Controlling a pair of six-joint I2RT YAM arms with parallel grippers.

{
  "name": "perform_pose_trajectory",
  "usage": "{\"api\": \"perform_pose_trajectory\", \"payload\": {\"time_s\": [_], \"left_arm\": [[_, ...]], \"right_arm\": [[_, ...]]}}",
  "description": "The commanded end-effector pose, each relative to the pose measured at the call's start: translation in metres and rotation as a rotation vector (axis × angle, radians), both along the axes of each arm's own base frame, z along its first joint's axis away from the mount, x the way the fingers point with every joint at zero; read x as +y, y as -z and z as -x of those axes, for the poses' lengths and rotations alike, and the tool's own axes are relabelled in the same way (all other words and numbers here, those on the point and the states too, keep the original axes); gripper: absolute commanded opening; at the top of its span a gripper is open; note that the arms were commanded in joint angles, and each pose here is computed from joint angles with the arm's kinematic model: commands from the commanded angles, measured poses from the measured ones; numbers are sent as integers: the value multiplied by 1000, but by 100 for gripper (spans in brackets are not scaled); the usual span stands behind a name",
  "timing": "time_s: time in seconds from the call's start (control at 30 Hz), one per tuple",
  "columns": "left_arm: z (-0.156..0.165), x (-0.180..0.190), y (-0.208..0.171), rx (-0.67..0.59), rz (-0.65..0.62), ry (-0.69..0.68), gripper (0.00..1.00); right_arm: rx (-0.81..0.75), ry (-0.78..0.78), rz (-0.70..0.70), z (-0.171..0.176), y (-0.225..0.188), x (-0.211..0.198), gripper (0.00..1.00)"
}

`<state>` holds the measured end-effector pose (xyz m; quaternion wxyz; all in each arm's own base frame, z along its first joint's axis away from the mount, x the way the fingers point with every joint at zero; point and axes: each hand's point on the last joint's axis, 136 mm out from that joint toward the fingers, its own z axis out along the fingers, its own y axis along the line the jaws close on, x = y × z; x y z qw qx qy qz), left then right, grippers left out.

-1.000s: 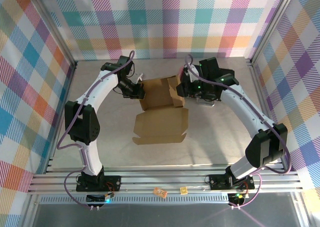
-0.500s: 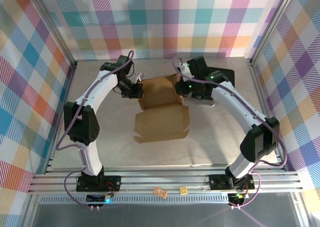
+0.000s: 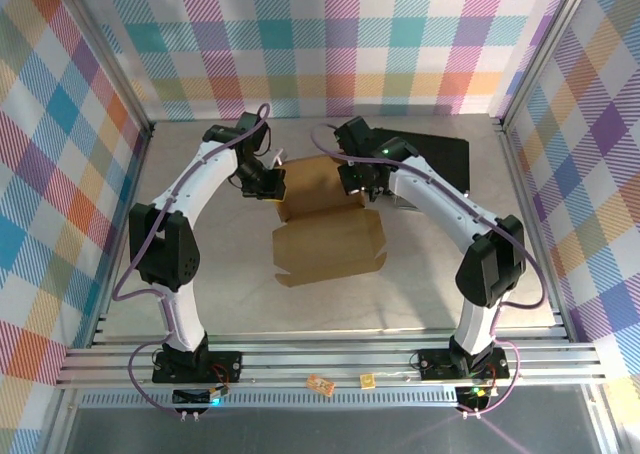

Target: Fold the paper box

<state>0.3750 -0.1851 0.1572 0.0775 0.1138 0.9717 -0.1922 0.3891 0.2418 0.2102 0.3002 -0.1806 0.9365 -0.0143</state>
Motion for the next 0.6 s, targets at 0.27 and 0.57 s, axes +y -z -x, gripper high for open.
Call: {"api": "perform_pose_trajectory", "payload": {"time_s": [0.27, 0.57], "left_arm": [[7, -23, -31, -44, 81, 40, 0], [9, -23, -33, -48, 82, 50, 0]], "right_arm": [[81, 4, -40, 4, 15, 15, 3], [92, 6, -61, -7, 18, 18, 11]]}}
